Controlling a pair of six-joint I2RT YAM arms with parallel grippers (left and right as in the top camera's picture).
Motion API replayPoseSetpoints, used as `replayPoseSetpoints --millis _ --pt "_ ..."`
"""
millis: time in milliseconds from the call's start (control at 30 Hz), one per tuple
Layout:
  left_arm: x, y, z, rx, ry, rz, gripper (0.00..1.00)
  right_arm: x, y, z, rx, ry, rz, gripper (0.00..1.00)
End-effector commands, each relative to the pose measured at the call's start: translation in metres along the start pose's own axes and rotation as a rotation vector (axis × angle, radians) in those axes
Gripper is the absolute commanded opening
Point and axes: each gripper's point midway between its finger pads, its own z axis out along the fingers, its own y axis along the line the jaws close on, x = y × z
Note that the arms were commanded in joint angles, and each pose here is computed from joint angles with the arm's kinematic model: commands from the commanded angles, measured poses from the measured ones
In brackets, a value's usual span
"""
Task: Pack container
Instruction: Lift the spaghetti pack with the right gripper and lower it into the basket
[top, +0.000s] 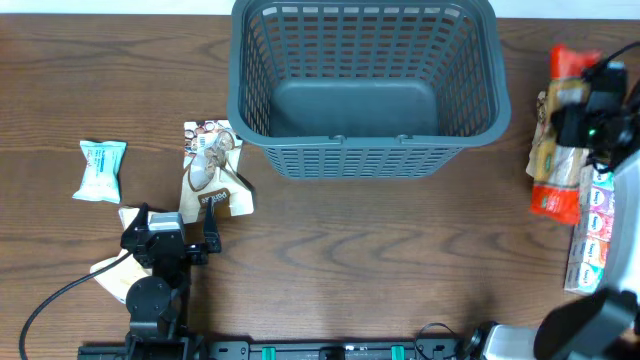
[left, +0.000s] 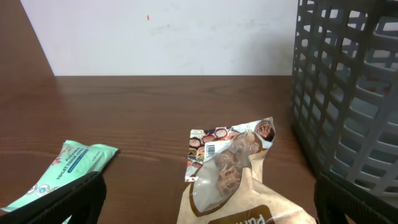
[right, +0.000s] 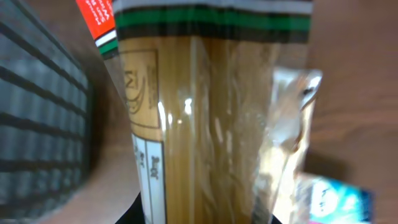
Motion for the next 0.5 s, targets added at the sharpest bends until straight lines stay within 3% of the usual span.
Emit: replayPoseSetpoints --millis 0,200,467 --pt "0.019 0.003 0.002 -0.02 0.055 0.014 0.99 -0.06 0.023 -0.072 -0.006 -0.235 -0.079 0.01" --pt "0.02 -0.005 0.001 0.026 0.057 0.012 0.99 -0.098 0.068 -0.147 -0.05 -0.438 -0.232 0.01" --pt "0.02 -0.005 0.001 0.029 0.06 0.012 0.99 -0.11 0.171 -0.211 -0.269 -0.603 -0.568 0.01"
